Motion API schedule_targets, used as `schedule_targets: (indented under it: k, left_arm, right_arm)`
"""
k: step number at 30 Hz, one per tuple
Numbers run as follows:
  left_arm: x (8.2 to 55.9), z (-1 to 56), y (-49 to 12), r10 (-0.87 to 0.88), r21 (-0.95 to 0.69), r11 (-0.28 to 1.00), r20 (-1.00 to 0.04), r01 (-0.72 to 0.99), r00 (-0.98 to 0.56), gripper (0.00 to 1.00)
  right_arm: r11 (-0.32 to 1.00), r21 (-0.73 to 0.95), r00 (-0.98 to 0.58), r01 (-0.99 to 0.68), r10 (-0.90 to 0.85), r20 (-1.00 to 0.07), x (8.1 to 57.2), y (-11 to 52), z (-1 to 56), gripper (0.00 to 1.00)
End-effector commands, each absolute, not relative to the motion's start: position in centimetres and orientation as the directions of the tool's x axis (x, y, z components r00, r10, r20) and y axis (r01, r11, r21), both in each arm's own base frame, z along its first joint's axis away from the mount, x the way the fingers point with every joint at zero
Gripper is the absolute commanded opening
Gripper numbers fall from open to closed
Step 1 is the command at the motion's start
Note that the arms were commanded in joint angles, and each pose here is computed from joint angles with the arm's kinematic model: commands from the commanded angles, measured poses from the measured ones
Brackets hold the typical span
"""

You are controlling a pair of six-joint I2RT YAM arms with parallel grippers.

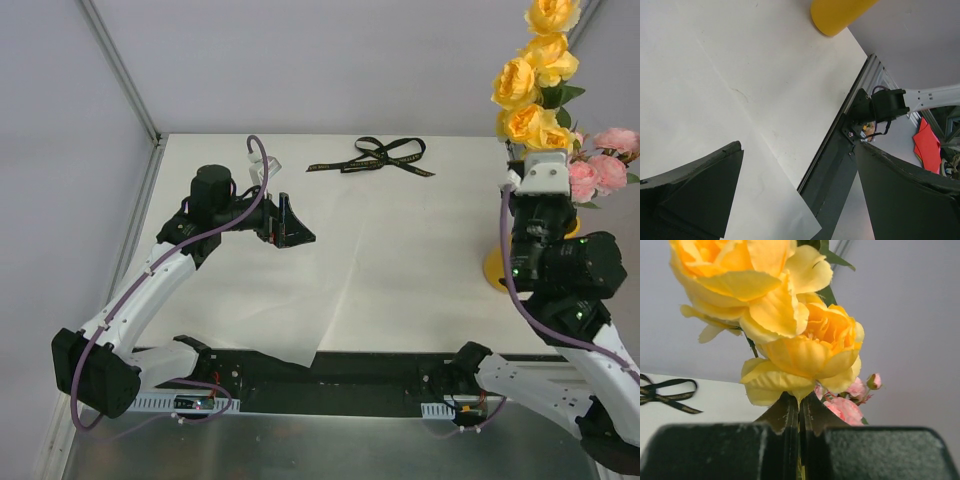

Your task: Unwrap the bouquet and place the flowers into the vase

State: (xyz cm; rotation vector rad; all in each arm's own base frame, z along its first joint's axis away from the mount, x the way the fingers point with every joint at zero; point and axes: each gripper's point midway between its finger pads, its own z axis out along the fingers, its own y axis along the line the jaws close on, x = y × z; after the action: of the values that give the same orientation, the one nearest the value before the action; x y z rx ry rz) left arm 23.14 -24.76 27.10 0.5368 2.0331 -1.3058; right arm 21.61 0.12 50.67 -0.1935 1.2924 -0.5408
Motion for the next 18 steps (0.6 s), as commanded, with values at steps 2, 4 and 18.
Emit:
schedule_targets:
  k: [2, 4, 18]
  left_arm:
    - [23.0, 28.5, -25.0, -0.006, -0.6, 0.398, -0.758, 0.694, -0.653, 0.99]
    - [23.0, 28.4, -25.0, -0.006, -0.602, 0.4, -0.756, 0.691, -0.654, 0.99]
    - [22.9, 28.6, -25.0, -0.002, -0.597, 0.394, -0.761, 0.699, -0.649, 0.99]
  right_arm:
    - [0.773, -0.469, 0.063, 0.426, -0.543, -0.837, 23.4, -2.9, 51.2, 0.0]
    - [0.781, -0.445, 0.041, 0.437, -0.512, -0.858, 24.1, -3.7, 50.8, 0.0]
    - [0.82, -0.323, 0.17, 0.472, -0.444, -0.88, 23.3, -5.4, 55.9, 0.0]
